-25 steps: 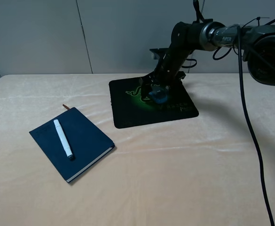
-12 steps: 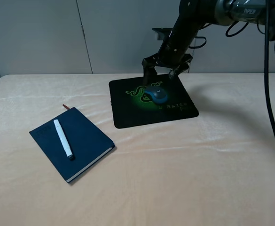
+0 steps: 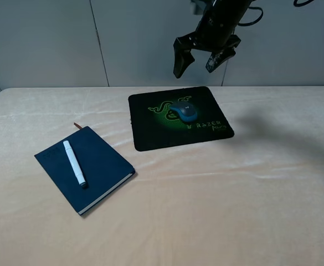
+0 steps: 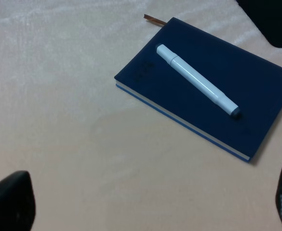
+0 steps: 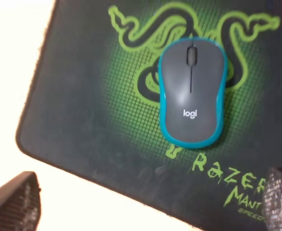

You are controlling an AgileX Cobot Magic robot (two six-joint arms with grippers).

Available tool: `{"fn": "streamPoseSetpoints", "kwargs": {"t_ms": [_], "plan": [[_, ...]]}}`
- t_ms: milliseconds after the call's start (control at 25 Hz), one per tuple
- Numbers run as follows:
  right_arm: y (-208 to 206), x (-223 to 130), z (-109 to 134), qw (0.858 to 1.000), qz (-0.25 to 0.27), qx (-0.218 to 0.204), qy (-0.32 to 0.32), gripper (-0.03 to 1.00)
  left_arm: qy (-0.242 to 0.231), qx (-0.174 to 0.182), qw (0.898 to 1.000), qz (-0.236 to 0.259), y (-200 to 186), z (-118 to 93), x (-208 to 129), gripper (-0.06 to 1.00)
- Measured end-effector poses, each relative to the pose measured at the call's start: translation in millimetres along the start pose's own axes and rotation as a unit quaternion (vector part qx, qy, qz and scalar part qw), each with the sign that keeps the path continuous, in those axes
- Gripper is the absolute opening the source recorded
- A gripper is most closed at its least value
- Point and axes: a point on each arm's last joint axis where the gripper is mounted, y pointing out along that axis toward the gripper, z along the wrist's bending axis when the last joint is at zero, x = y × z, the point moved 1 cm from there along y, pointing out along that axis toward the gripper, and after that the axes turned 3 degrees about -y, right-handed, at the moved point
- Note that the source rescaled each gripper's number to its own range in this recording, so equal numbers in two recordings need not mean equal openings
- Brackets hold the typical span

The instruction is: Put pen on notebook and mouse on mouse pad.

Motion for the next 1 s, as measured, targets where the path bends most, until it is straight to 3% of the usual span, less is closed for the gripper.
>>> {"fn": "streamPoseSetpoints", "kwargs": {"t_ms": [520,1000], "plan": [[-102.8,-10.2,23.3,0.996,-0.089,-0.029,-0.001,1.0,0.0,0.0,1.0,0.0,0.0,0.0,0.0,1.0],[-138.4,-98.1,44.7,0.998,-0.043,-0.043,0.001,1.0,0.0,0.0,1.0,0.0,0.0,0.0,0.0,1.0]]}}
